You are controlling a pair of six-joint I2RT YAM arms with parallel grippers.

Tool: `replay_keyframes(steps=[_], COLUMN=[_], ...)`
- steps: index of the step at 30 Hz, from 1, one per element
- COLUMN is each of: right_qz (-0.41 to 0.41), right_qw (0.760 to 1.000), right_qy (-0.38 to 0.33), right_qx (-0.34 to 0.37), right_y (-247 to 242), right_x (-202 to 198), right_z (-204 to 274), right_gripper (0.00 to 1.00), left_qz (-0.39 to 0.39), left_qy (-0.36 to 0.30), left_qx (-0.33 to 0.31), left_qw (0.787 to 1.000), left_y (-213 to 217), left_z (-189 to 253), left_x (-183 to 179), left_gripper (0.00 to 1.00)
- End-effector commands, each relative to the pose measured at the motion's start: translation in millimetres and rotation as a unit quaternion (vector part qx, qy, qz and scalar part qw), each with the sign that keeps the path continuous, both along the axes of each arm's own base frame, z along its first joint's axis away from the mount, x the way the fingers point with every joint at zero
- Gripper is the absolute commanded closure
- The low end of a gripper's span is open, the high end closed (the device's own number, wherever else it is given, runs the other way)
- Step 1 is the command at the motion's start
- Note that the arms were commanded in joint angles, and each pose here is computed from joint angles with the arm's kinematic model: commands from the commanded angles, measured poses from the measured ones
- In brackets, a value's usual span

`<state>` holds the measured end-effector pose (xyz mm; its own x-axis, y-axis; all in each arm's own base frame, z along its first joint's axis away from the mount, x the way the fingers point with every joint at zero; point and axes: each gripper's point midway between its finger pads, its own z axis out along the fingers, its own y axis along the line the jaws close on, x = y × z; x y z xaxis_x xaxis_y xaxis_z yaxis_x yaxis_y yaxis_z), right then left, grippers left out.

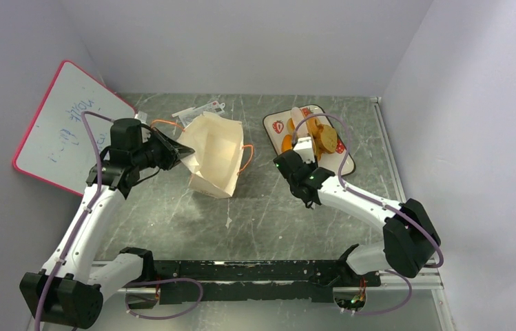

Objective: Take the fake bread out of the paper bag
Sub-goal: Place the fake bread in the container.

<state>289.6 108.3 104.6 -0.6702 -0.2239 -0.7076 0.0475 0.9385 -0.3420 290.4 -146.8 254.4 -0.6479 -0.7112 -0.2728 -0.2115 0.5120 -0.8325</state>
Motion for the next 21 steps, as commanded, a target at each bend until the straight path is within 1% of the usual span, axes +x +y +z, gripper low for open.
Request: replay_keyframes(steps=[1,2,7,21], right_qz=[-0.016,-0.018,-0.023,-0.044], right_qw=[1.0,0.999,0.999,0.995], right_qy=[-0.002,-0.001,0.001,0.007], right_qx=[0.023,0.026,0.045,0.084], right_y=[0.7,0.8,3.3,5.5], right_x=[-5.2,-6.0,-9.2,-18.9], right_z=[-0.3,-1.1,0.0,9.3], right_gripper=[0.61,0.59,0.58,0.58], left_qz=[-0.002,-0.002,0.004,0.008], left_qy=[-0.017,-0.017,-0.011,-0.009], left_qx=[-0.018,-0.016,-0.006,0.001], left_qw=[1.0,1.0,1.0,1.0], left_y=[1.1,2.1,8.4,17.9], left_z=[9.3,9.1,6.7,8.6], left_x=[-0.5,-0.4,1.2,4.9], left_gripper=[0.93,0.93,0.93,0.93])
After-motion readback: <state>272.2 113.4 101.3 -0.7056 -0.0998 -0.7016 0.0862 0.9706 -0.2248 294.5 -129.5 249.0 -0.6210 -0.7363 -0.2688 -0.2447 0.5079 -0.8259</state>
